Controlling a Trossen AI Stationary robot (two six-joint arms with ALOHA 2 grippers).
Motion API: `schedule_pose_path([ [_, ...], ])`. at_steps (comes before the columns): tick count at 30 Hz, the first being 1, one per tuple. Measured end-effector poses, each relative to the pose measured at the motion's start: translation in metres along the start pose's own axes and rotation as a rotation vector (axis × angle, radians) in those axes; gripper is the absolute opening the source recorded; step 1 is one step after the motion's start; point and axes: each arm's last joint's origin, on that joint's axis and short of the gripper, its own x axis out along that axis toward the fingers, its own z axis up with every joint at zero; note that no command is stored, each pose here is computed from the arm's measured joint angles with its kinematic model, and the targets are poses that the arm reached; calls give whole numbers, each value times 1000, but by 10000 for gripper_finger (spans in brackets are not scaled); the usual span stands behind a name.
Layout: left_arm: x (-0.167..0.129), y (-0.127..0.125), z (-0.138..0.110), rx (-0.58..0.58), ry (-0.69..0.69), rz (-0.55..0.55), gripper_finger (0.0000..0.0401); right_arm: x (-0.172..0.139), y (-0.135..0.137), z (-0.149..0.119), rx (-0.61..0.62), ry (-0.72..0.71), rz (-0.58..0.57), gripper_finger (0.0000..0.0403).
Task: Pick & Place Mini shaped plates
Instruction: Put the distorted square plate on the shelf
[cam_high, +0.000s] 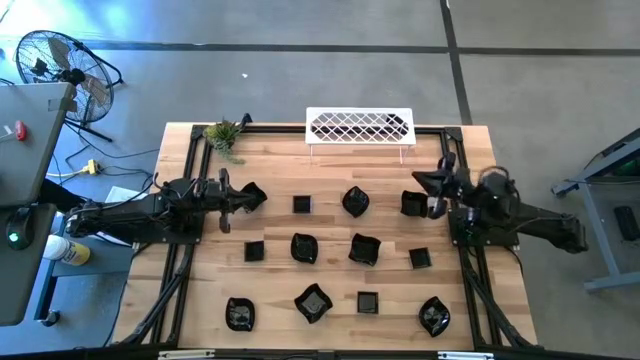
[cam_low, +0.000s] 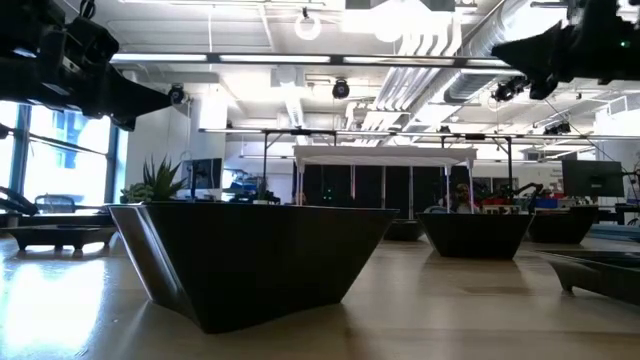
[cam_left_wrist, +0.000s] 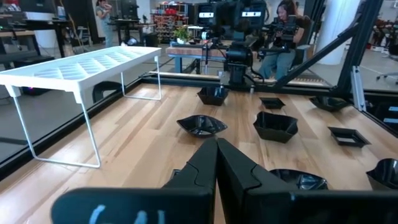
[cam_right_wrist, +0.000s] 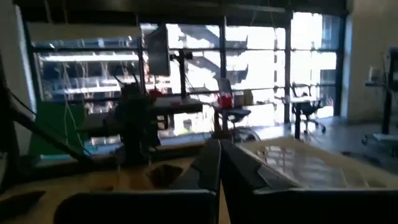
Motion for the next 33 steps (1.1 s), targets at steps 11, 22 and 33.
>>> schedule_pose_path([
  [11, 0, 2, 0, 3, -1, 55, 1, 34, 5, 2, 189, 620, -188, 18],
  [22, 0, 2, 0, 32, -1, 66, 1, 35, 21, 4, 475, 1053, -579, 107],
  [33, 0, 2, 0, 120, 1, 65, 1, 48, 1, -10, 314, 1181, -549, 137],
])
